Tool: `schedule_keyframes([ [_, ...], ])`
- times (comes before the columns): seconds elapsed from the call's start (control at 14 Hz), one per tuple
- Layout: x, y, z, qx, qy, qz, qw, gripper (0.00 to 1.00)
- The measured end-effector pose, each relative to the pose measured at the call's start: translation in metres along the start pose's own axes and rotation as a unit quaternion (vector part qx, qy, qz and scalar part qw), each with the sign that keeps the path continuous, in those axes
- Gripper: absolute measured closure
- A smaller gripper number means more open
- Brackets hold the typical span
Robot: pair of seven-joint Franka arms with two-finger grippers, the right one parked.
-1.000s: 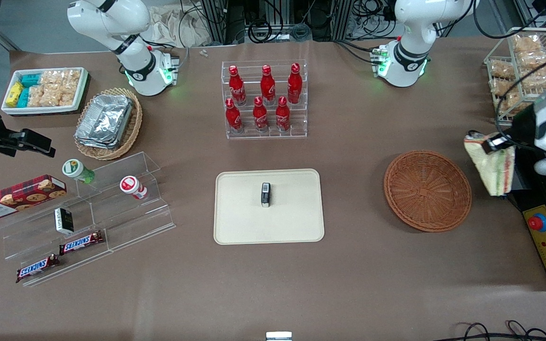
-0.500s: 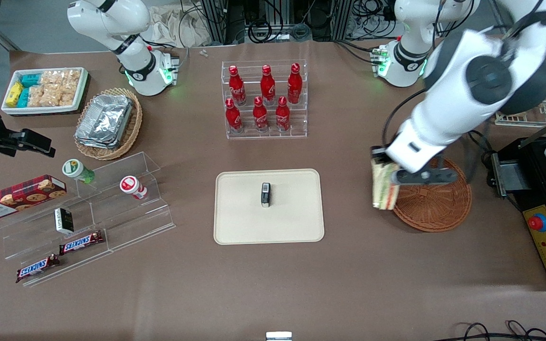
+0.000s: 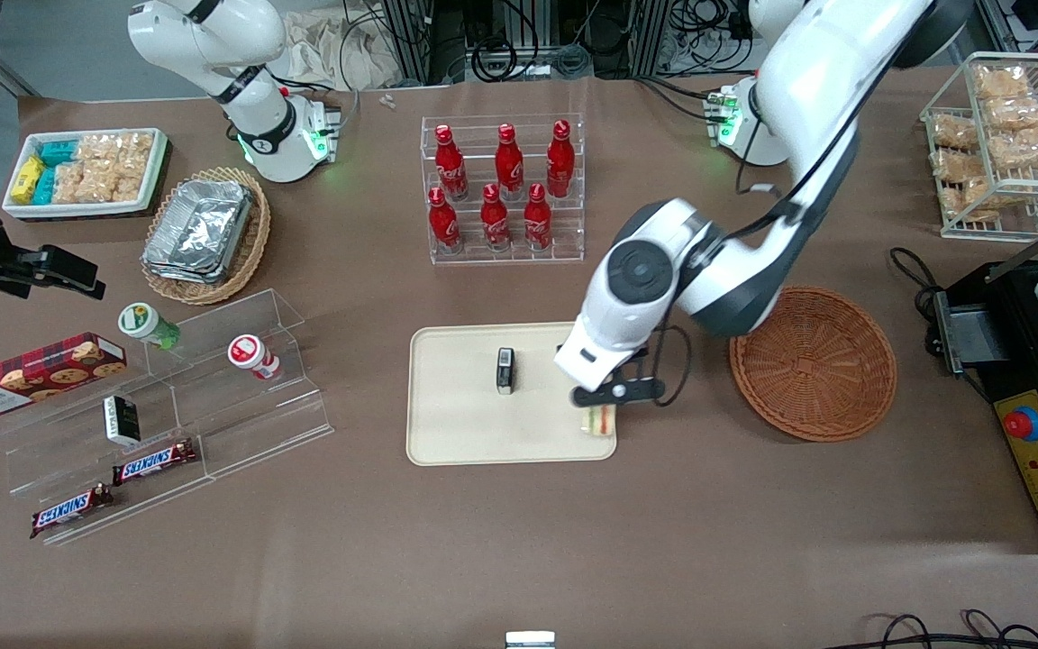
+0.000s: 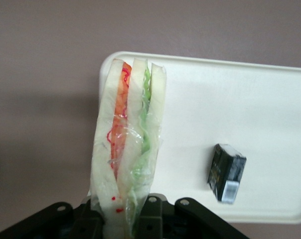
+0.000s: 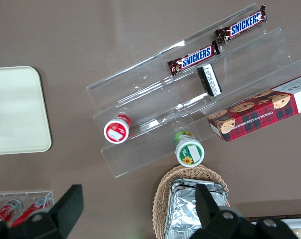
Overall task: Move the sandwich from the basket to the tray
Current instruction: 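Carry the sandwich over the beige tray and lower it, then open the left gripper to release the sandwich on the tray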
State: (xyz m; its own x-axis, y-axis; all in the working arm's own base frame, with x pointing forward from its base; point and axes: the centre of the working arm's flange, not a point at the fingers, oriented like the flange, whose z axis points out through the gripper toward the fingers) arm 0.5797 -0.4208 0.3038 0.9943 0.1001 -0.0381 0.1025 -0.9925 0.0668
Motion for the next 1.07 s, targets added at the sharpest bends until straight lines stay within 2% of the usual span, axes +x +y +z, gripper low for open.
schedule_keyframes([
  [0.07,0.005,0.0,0.022,-0.002,-0.002,0.001,1.0,0.81],
  [0.21,0.01,-0.005,0.049,0.007,-0.005,0.004,1.0,0.81],
  [0.64,0.008,-0.007,0.063,0.014,-0.013,0.004,0.9998,0.81],
  [0.86,0.007,-0.008,0.072,0.017,-0.018,-0.023,0.9994,0.82],
  [0.93,0.007,-0.008,0.074,0.018,-0.02,-0.033,0.9991,0.76],
  [1.07,0.007,-0.008,0.075,0.018,-0.021,-0.042,0.9988,0.57],
])
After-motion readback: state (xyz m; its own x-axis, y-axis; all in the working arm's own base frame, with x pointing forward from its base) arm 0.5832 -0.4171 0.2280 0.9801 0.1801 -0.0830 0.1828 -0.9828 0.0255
